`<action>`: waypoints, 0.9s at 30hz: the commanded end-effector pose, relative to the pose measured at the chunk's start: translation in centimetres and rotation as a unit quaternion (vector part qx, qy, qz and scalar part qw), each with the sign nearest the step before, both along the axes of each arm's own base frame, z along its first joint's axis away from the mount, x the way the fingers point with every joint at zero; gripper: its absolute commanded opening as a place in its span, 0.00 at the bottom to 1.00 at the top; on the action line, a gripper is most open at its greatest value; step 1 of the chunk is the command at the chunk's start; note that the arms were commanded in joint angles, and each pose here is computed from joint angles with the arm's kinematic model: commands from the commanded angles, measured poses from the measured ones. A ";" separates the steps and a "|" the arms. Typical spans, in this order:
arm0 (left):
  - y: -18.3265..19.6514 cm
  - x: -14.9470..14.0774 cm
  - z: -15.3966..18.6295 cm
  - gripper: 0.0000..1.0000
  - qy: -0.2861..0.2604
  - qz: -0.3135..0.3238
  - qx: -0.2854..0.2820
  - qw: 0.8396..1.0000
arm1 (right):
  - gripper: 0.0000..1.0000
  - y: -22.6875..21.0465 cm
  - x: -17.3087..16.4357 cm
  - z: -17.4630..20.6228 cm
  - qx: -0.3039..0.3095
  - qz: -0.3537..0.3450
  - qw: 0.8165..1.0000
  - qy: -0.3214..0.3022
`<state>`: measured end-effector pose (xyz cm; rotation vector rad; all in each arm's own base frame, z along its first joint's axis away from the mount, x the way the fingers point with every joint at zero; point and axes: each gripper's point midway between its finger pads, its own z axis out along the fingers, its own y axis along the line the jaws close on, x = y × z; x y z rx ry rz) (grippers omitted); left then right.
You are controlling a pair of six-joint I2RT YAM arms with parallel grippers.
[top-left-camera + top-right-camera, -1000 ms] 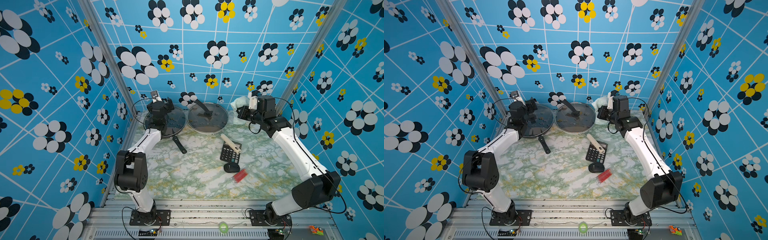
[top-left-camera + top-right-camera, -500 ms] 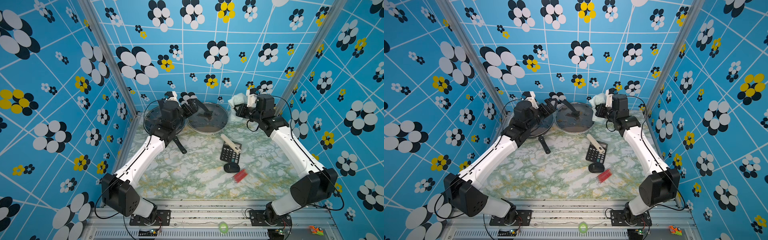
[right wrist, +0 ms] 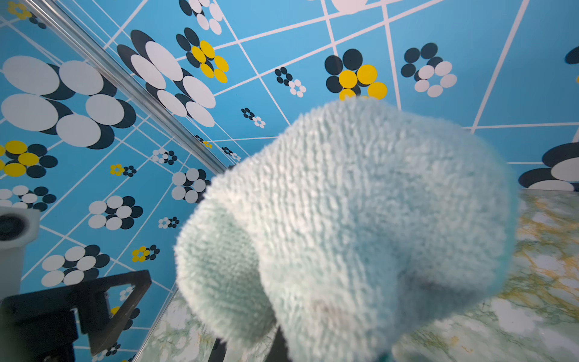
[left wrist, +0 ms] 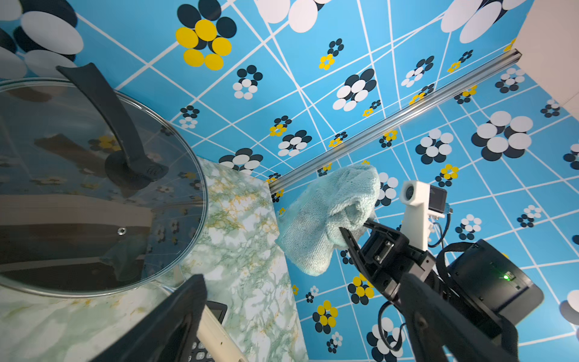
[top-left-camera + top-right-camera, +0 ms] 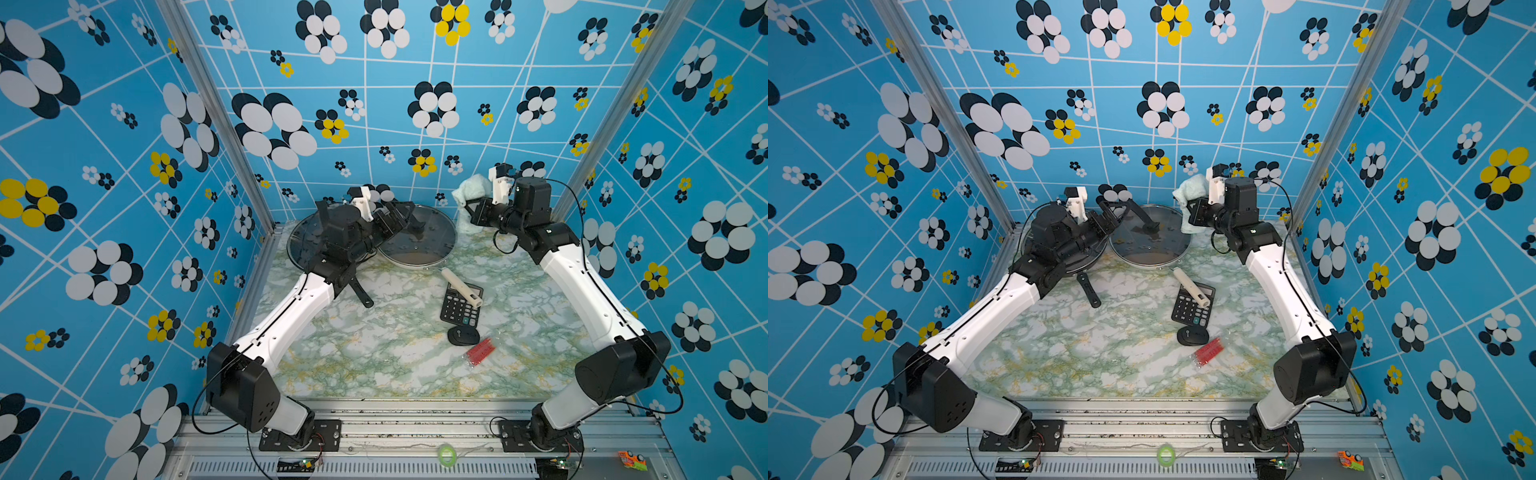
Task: Wipe the pot lid with a cloth
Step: Adjust the cleaning item.
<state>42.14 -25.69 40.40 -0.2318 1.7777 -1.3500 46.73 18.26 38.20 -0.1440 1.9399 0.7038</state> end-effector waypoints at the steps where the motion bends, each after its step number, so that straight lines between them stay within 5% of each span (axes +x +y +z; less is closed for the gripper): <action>1: -0.1 0.3 1.6 0.99 0.032 -0.058 -0.023 0.998 | 0.00 2.0 -0.4 0.4 -0.007 0.062 0.998 -0.013; 9: -2.7 0.8 0.4 0.99 0.168 -0.193 -0.136 0.957 | 0.03 7.7 -2.3 -1.0 -0.080 0.184 0.979 -0.037; 27: -3.3 -1.3 -4.6 0.99 0.318 -0.177 -0.157 0.918 | 0.09 15.1 -4.6 0.4 -0.051 0.287 0.953 -0.083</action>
